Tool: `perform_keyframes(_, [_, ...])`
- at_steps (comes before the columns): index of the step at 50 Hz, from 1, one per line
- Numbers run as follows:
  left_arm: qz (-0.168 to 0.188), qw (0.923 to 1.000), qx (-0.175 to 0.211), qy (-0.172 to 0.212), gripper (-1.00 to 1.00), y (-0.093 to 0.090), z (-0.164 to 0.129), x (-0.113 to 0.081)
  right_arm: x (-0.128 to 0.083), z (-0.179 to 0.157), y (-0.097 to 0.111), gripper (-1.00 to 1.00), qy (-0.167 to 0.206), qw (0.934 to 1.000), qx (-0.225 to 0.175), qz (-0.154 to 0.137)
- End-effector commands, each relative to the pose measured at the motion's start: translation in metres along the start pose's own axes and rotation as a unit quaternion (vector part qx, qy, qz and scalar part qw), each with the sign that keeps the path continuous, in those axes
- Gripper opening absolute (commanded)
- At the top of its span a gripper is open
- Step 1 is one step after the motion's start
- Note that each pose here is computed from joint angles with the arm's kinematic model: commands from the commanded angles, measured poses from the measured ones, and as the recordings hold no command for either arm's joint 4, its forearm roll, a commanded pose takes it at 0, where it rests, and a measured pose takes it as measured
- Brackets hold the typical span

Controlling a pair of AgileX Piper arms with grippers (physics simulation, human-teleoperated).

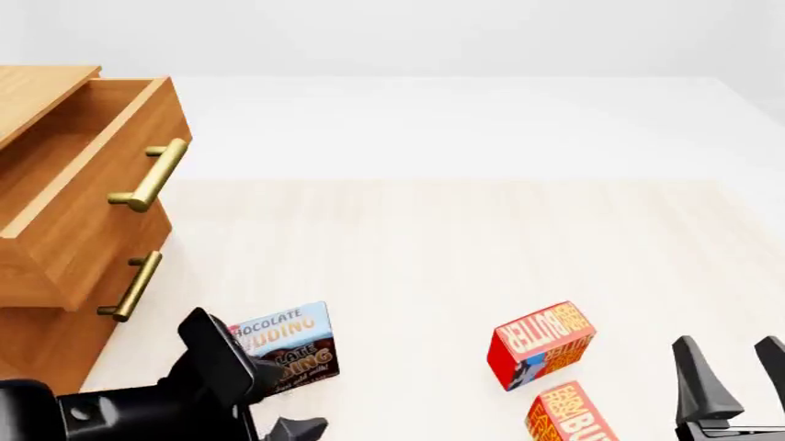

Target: Put the bowl in the top drawer of the cabinet.

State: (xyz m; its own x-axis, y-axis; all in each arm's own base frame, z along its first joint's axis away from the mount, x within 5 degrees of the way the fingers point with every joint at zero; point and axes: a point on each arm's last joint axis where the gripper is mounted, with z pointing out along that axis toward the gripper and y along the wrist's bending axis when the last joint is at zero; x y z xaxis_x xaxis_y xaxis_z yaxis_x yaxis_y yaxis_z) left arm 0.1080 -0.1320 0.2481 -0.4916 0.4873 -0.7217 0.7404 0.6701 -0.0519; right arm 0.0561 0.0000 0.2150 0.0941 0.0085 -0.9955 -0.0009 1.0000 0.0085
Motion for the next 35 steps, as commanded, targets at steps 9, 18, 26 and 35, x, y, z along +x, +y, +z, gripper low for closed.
perform_keyframes(9, [-0.008,0.9973,0.045,0.058,1.00,-0.025,0.021,0.023,0.000,0.000,0.000,1.00,0.000,1.0000,-0.001,0.000])
perform_keyframes(18, [-0.016,0.9964,0.051,0.066,1.00,-0.028,0.029,0.033,0.000,0.000,0.000,1.00,-0.001,1.0000,0.000,0.000])
perform_keyframes(26, [-0.020,0.9964,0.052,0.063,1.00,-0.029,0.038,0.036,0.000,0.000,0.000,1.00,-0.001,1.0000,0.001,0.000])
perform_keyframes(35, [-0.031,0.9952,0.059,0.072,1.00,-0.034,0.052,0.050,0.000,0.000,0.000,1.00,0.000,1.0000,0.003,-0.001])
